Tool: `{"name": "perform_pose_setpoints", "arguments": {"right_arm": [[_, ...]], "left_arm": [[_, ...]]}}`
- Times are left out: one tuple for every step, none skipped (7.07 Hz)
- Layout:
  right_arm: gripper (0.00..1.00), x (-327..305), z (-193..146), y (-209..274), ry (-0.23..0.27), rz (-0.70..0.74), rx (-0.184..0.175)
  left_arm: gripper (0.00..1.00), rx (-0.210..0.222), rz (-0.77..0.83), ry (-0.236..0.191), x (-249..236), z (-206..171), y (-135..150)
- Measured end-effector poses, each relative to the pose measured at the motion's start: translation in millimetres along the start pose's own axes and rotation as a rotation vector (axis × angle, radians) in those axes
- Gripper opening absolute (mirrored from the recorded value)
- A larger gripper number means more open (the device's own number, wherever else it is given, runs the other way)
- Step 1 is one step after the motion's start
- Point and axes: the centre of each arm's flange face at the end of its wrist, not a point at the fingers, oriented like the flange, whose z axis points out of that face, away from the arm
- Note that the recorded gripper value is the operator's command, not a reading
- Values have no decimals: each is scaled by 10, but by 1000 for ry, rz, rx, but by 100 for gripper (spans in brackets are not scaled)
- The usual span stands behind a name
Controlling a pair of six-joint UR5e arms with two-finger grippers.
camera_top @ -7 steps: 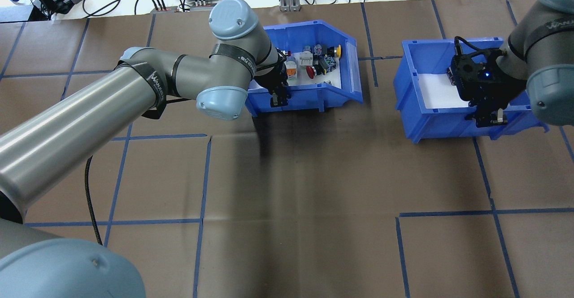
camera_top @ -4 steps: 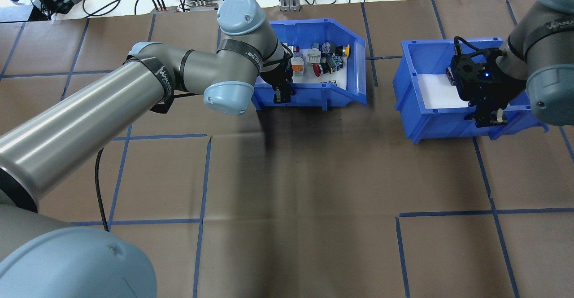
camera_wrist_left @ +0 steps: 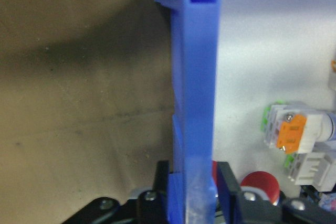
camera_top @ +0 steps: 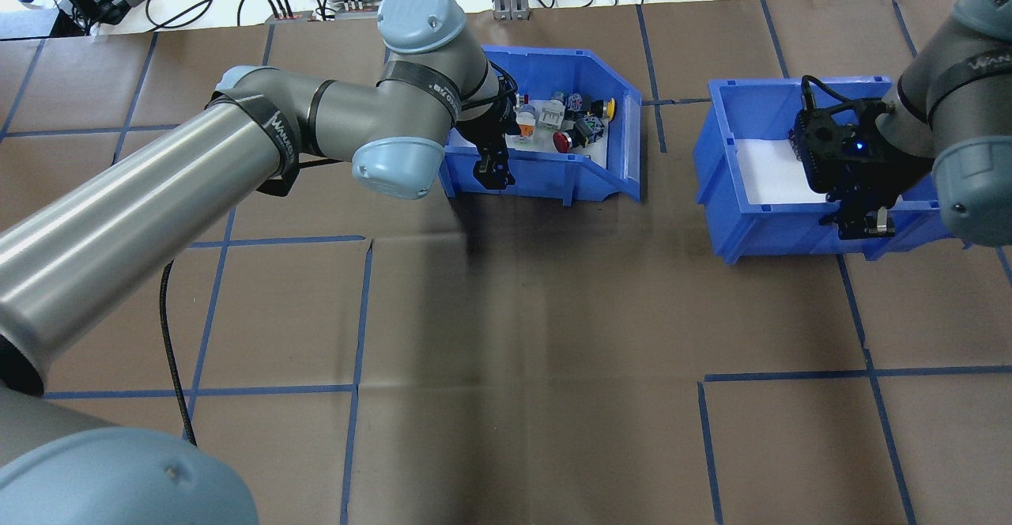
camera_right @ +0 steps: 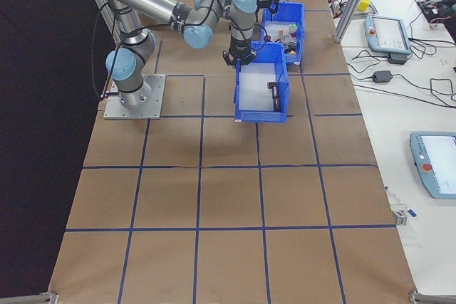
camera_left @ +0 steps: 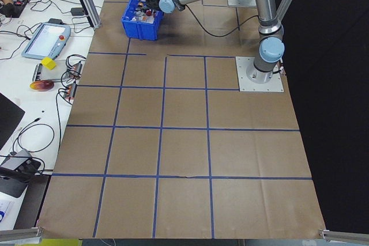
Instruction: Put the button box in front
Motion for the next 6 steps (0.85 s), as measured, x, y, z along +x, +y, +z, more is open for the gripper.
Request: {"name": "perform_pose_setpoints", "arguments": {"right_arm": [[8,-181,3,-56,3,18,-1],[8,-354,38,-113,1,37,1],[8,-536,83,-182,-2,62,5],[8,-725,136,-254,-4,77,7],[8,-899,178,-313,-2,82,6],[8,-1016,190,-370,3,79,6]], "left_arm": [[99,4,68,-7,-41,-284,-50],[99,9,186,-13,-99,-637,-163],[99,12,362,-31,-182,-1008,-347],[99,12,565,-46,-275,-1354,-571],[99,19,761,-57,-374,-1674,-818],[99,46,948,-71,-452,-1940,-1065]]}}
